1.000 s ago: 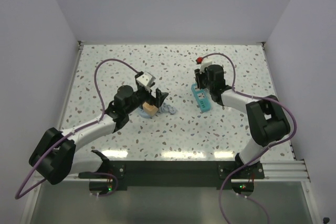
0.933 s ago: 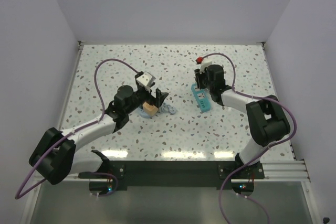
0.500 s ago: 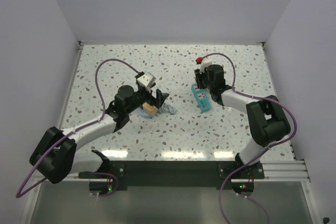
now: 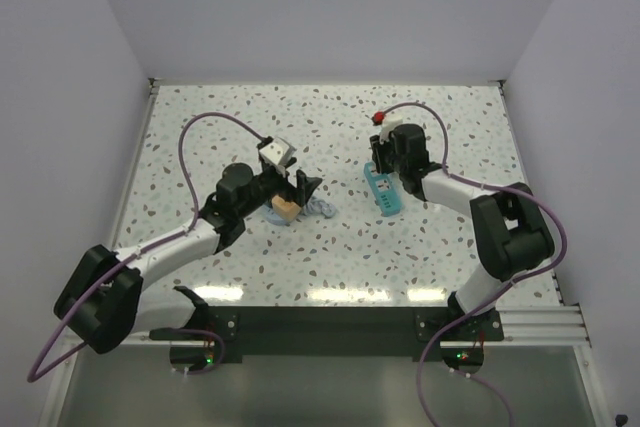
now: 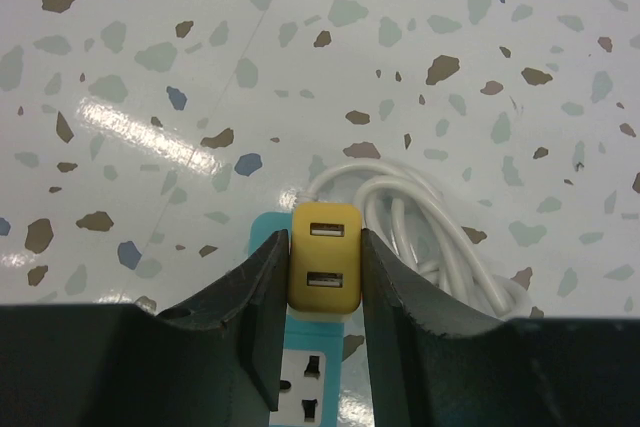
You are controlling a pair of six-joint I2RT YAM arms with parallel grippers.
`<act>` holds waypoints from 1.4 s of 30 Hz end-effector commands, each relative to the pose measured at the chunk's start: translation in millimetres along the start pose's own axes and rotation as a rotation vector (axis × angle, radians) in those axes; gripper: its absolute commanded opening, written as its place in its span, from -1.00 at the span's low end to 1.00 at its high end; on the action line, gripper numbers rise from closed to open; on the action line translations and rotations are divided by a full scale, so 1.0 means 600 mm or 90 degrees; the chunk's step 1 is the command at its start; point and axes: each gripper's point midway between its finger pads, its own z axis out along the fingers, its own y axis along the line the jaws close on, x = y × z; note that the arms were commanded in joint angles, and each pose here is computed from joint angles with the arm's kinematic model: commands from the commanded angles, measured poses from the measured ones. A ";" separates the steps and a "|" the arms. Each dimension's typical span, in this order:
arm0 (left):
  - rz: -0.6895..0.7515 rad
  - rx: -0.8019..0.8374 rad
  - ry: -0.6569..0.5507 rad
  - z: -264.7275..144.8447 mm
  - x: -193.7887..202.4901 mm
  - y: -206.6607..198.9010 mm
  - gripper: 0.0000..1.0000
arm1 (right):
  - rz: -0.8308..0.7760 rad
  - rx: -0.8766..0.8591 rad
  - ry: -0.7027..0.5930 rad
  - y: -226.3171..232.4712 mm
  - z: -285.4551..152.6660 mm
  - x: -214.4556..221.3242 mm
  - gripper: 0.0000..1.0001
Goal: Insert the plug
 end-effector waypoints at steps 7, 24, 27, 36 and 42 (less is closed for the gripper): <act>0.010 -0.003 -0.065 -0.015 -0.048 -0.001 0.81 | -0.012 -0.040 -0.037 0.096 -0.011 -0.030 -1.00; 0.011 -0.011 -0.066 -0.017 -0.043 0.007 0.81 | 0.017 -0.052 -0.114 0.177 -0.078 0.020 -1.00; 0.011 -0.011 -0.067 -0.017 -0.043 0.008 0.81 | 0.016 -0.051 -0.111 0.175 -0.084 0.044 -1.00; 0.012 -0.014 -0.066 -0.019 -0.044 0.009 0.81 | 0.018 -0.049 -0.114 0.183 -0.089 0.076 -1.00; 0.013 -0.022 -0.066 -0.022 -0.045 0.013 0.81 | 0.004 -0.049 -0.088 0.189 -0.081 0.113 -1.00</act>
